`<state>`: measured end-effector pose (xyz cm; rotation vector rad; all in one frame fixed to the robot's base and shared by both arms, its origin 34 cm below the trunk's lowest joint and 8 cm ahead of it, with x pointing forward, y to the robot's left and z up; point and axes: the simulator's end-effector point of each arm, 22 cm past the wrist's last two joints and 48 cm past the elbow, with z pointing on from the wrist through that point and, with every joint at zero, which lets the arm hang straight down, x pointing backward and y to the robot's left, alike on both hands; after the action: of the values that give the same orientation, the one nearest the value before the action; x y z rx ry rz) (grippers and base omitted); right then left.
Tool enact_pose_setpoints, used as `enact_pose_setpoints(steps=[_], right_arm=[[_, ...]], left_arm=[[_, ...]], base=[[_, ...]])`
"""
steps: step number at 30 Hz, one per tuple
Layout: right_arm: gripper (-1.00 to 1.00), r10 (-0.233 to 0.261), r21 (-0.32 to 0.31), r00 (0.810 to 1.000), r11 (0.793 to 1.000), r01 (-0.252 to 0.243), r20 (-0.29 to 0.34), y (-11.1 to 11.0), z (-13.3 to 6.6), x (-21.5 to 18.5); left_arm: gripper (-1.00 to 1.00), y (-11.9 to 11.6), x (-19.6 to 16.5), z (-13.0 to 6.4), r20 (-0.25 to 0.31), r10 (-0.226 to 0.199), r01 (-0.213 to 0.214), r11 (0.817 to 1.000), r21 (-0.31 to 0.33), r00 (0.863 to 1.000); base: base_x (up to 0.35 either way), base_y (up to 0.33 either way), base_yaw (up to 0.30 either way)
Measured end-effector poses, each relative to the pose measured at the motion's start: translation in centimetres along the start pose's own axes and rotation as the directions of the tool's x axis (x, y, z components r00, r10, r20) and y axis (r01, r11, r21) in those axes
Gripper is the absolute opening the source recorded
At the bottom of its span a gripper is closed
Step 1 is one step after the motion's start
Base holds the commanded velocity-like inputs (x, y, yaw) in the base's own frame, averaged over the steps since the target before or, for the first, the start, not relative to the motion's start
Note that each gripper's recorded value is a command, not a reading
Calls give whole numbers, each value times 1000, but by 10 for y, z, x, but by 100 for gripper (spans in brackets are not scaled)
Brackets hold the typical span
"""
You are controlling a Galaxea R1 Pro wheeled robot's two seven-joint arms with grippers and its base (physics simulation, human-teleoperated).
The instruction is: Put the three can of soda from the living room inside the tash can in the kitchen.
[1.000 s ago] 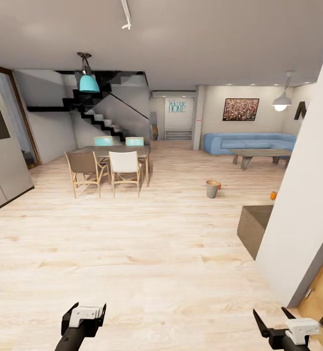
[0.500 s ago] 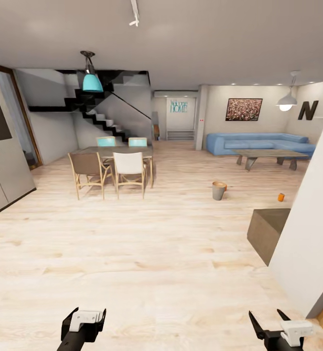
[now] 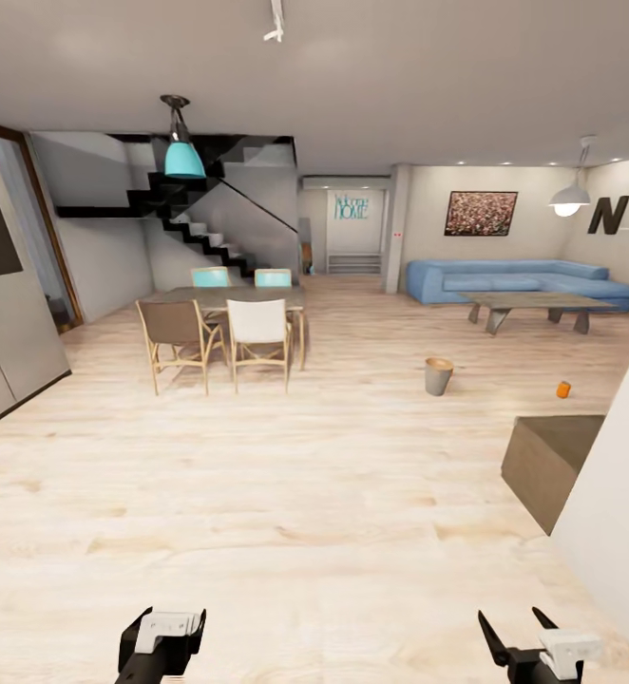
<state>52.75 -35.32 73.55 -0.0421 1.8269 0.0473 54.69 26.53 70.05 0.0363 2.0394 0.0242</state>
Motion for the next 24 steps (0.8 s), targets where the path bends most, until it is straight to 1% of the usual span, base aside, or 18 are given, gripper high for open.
enact_pose_setpoints(steps=[16,24], right_arm=[[100,8,-1,1000,1000,-8,-13,1,0,6],[100,18,1,1000,1000,-18,-12,2,0,7]], left_arm=[[100,0,0,0,5,6,-6,1000,-1,1000],[100,0,0,0,4,6,-6,1000,-2,1000]], base=[[225,159,0],[186,127,0]])
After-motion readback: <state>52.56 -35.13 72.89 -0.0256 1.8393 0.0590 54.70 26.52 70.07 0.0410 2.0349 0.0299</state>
